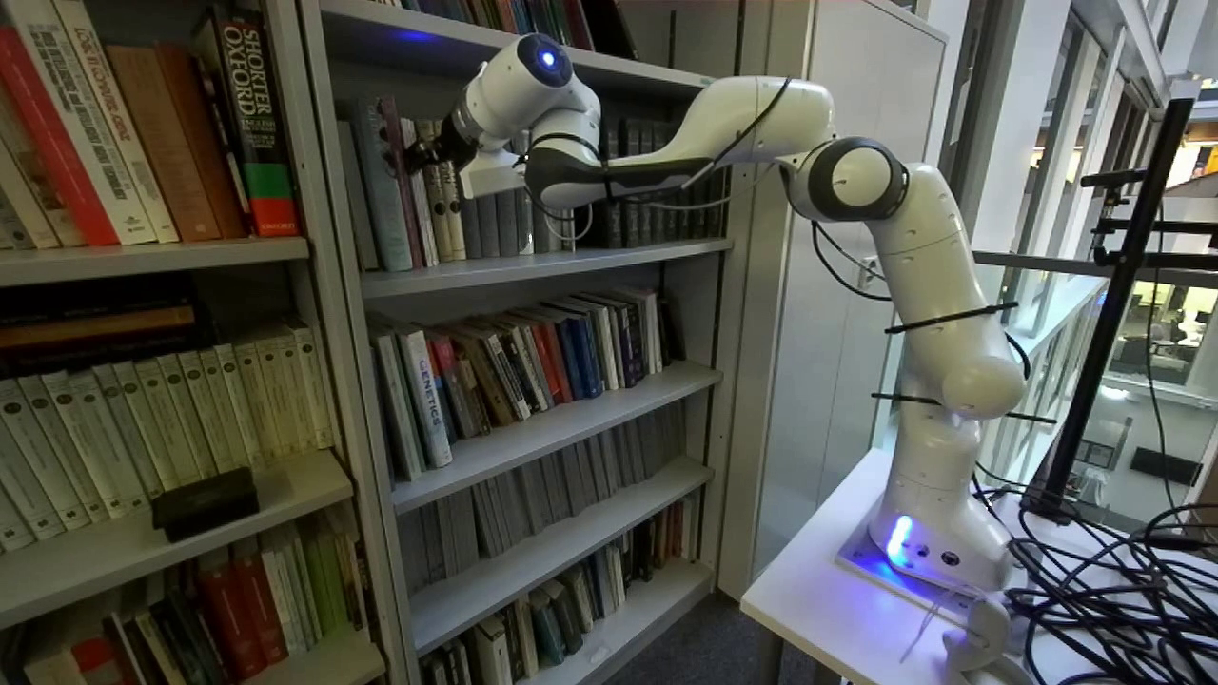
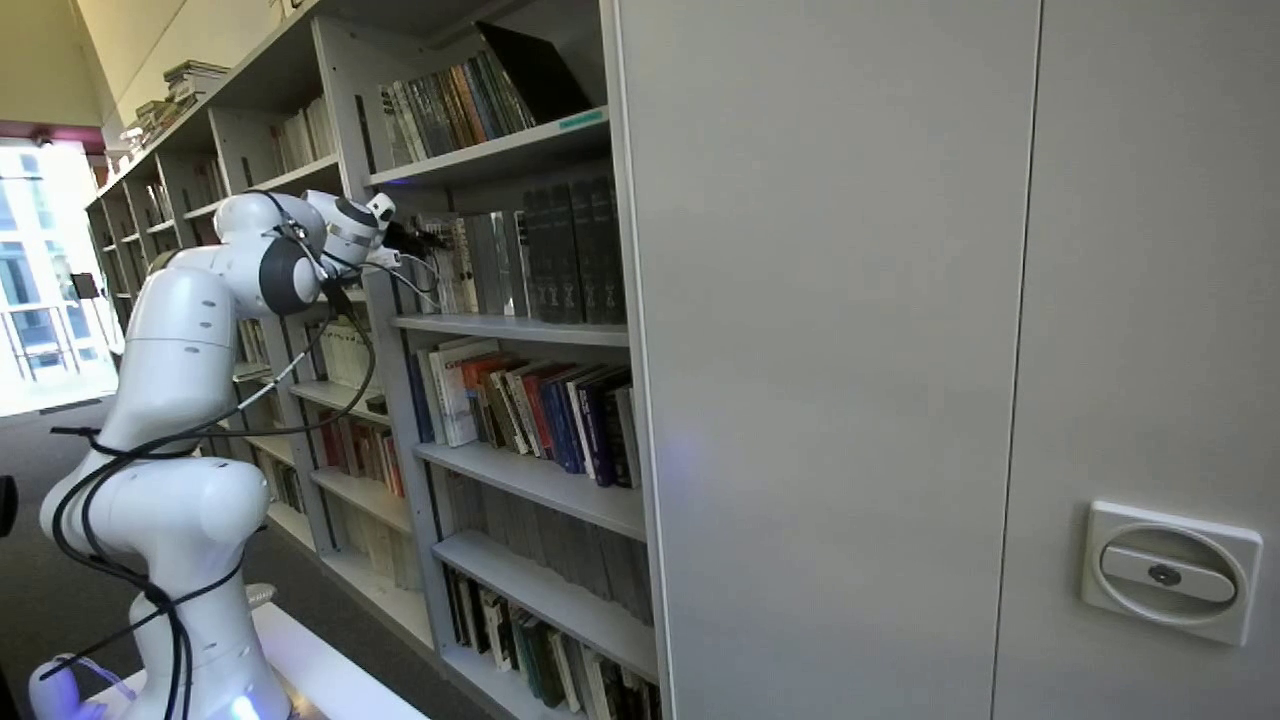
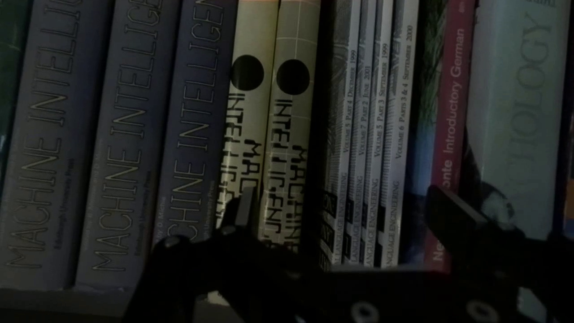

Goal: Pick up two small books from the compartment of the book shelf and move them to the right.

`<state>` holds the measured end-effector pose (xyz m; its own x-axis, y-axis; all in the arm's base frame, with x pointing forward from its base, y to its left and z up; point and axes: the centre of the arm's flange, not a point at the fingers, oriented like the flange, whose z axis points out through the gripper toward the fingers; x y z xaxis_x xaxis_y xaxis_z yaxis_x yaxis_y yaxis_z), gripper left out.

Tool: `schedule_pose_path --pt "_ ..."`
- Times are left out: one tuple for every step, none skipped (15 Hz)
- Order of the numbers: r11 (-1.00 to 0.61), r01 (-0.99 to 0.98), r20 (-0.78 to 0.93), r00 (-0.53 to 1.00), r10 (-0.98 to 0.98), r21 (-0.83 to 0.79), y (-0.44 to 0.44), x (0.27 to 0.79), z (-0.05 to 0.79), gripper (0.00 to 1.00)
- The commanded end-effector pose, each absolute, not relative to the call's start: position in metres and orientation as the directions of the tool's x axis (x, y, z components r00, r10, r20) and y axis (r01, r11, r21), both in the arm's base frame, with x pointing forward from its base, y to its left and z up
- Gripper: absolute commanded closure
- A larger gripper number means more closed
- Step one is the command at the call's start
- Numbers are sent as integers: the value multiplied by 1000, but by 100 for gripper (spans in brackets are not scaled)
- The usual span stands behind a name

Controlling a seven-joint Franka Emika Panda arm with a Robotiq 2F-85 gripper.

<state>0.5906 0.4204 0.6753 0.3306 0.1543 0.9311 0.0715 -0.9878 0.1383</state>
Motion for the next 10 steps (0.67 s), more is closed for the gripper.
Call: schedule_pose_path --pt "-987 56 940 300 161 151 426 600 687 0" --pt "-987 53 941 299 161 152 425 602 687 0" --pt "-987 52 940 300 160 152 424 603 686 0" --pt "-987 51 940 300 161 152 424 603 686 0" --pt "-987 50 940 299 161 153 423 603 686 0" --pt "-987 50 941 299 162 154 423 603 687 0" --pt "-987 49 940 299 162 155 422 603 687 0" --pt "-987 47 941 298 162 155 422 603 687 7" --pt "-986 48 940 298 164 157 421 603 687 26" --pt "-986 47 940 297 165 158 421 603 687 35"
